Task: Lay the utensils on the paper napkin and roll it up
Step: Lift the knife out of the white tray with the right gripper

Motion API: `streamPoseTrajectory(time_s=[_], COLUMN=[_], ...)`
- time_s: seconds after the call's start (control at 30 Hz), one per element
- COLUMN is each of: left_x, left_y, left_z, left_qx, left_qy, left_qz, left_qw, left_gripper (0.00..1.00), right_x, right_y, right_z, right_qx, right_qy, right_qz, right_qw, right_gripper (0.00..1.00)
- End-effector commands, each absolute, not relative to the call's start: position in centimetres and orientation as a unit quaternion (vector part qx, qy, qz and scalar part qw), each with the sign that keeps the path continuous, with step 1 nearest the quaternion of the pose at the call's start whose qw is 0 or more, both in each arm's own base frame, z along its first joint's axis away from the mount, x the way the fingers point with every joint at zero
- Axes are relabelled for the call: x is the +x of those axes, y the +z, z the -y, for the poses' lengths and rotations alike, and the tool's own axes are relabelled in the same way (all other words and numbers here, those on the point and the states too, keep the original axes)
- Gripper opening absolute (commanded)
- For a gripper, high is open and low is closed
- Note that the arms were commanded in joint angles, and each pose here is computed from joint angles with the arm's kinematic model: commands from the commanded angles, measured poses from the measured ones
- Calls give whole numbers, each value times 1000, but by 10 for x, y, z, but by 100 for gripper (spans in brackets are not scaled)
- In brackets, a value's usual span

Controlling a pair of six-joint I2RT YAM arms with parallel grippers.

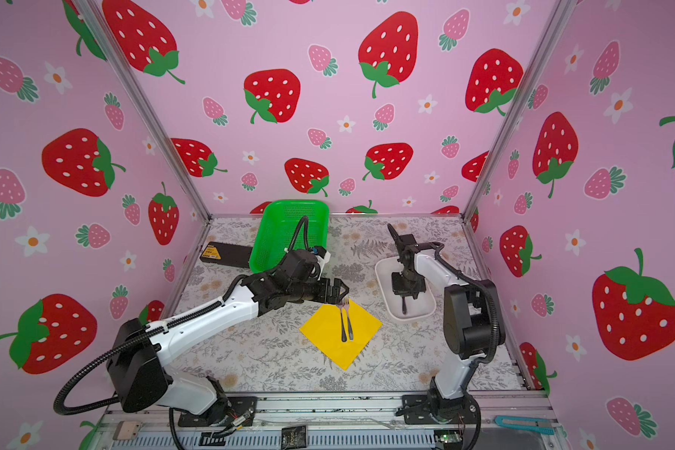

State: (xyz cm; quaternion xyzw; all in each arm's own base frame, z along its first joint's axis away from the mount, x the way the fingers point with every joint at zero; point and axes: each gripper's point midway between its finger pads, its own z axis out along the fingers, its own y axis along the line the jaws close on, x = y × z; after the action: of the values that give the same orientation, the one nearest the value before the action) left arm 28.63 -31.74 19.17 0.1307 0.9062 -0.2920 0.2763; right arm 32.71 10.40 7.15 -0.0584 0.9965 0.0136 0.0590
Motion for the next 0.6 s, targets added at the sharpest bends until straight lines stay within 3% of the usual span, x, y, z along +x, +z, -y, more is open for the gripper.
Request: streamPoseTrajectory(time_s=[0.0,0.23,0.57], left_x=[286,285,275], left_y=[204,200,191], left_z=[316,309,282], left_qx=[123,104,76], left_qy=[-305,-306,-282], left_qz=[-899,-900,-907], left_qw=[287,294,304], left_gripper=[99,99,99], right_x=[326,319,280], right_y=[102,136,127], right_z=[-107,-132,-205], right_qx=[-71,-85,-120], right_qy=[32,95,140], right_qz=[-994,-987,-979], right_qw=[75,100,83], right_gripper=[8,9,9])
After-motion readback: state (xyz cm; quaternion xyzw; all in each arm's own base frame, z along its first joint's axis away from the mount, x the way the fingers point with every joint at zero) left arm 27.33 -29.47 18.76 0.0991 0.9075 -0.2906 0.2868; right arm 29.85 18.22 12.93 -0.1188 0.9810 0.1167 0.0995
